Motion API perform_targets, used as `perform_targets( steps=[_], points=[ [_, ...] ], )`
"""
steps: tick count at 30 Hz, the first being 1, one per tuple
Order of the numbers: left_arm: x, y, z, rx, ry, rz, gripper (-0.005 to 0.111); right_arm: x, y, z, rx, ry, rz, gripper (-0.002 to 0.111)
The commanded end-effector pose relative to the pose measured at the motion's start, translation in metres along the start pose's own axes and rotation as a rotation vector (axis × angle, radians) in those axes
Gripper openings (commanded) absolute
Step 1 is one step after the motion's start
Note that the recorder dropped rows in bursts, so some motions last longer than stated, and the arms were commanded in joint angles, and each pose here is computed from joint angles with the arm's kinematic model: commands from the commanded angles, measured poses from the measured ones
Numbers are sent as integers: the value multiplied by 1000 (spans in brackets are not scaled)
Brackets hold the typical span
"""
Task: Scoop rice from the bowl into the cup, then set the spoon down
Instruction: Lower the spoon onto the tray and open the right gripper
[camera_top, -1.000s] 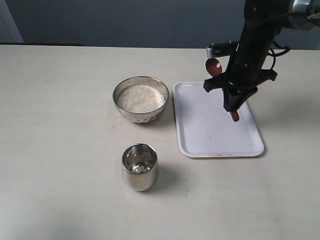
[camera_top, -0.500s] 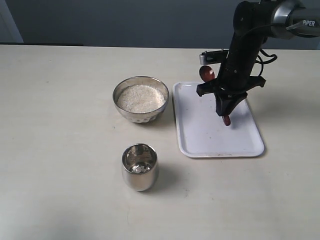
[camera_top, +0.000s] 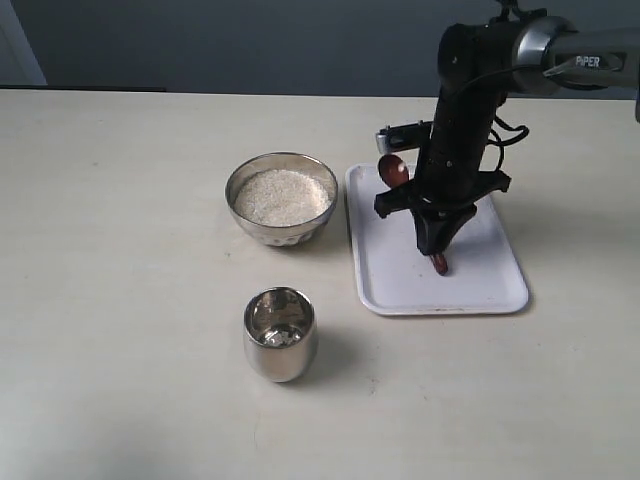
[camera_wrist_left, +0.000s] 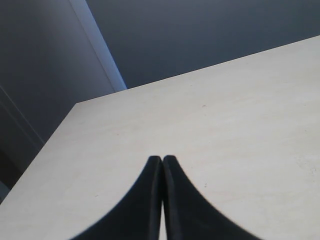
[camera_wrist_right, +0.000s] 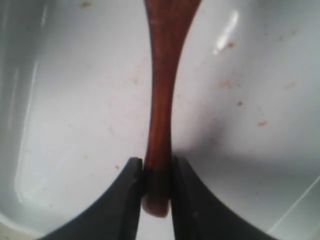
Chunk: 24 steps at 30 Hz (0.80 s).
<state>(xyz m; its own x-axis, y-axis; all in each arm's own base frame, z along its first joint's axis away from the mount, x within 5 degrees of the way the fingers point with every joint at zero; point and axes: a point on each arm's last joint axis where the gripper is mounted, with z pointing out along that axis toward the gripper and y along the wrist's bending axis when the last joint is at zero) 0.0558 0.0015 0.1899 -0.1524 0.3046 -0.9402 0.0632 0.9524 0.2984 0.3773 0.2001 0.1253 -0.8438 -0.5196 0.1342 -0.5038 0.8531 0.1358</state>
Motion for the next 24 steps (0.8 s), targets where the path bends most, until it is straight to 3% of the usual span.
perform_targets(
  steps=[1,10,13,20,24],
  points=[
    [-2,0,-1,-1,-14,-6,1,13,-4,17,23,80,0,-1],
    [-2,0,-1,-1,-14,-6,1,15,-3,19,8,85,7,0],
    [-2,0,-1,-1,-14,-6,1,15,-3,19,9,86,-2,12],
    [-2,0,-1,-1,-14,-8,1,15,-4,17,28,84,-24,56],
    [-2,0,-1,-1,-14,-8,1,17,-8,2,90,57,-51,61]
  ],
)
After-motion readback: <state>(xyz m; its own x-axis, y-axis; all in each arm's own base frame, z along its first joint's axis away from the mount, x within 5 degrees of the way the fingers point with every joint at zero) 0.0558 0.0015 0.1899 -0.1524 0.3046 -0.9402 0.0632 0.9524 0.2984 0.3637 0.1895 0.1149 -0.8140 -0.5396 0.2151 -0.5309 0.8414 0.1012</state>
